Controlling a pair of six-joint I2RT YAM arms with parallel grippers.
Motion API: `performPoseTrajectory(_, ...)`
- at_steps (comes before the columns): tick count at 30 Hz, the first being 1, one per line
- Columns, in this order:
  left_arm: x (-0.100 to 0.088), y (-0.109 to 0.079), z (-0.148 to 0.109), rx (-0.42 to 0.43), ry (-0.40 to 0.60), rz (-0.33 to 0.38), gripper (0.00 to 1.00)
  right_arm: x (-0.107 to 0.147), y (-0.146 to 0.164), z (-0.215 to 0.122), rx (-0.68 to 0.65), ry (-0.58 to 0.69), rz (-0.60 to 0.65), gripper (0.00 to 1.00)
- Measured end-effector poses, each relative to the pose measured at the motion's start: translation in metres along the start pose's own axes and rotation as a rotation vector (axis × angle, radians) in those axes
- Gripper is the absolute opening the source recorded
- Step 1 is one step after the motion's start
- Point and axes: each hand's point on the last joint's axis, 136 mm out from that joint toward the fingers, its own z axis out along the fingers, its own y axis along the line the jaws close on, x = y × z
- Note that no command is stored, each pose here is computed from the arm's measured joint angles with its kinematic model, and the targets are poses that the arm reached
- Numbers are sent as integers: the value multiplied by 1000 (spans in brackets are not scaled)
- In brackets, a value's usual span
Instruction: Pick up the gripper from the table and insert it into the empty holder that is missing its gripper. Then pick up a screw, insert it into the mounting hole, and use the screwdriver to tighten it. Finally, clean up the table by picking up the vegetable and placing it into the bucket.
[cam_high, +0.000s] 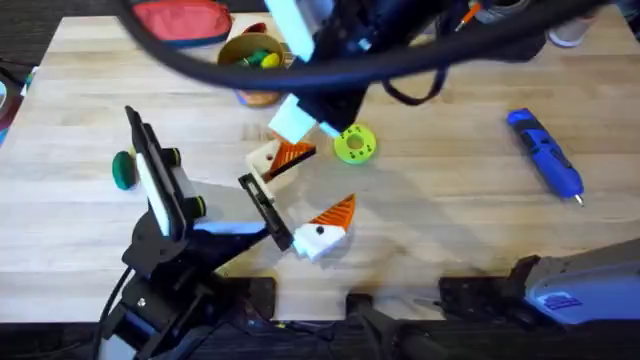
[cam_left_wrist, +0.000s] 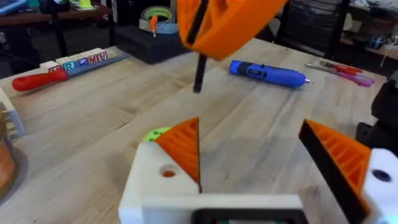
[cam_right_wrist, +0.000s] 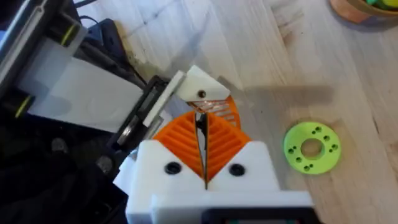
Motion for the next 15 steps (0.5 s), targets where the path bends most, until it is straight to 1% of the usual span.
performPoseTrajectory(2, 0, 0, 0, 1, 0, 1, 987, -4, 3, 10, -9, 5, -11, 3)
performPoseTrajectory(3, 0, 0, 0, 1, 0, 1, 986, -7, 7, 22, -21, 14, -24, 3)
performPoseTrajectory(5, 0, 0, 0, 1, 0, 1, 987, -7, 10, 28, -30, 25, -28, 3)
performPoseTrajectory(15, 0, 0, 0, 1, 0, 2, 988, -4, 8, 38, -35, 53, -18, 3)
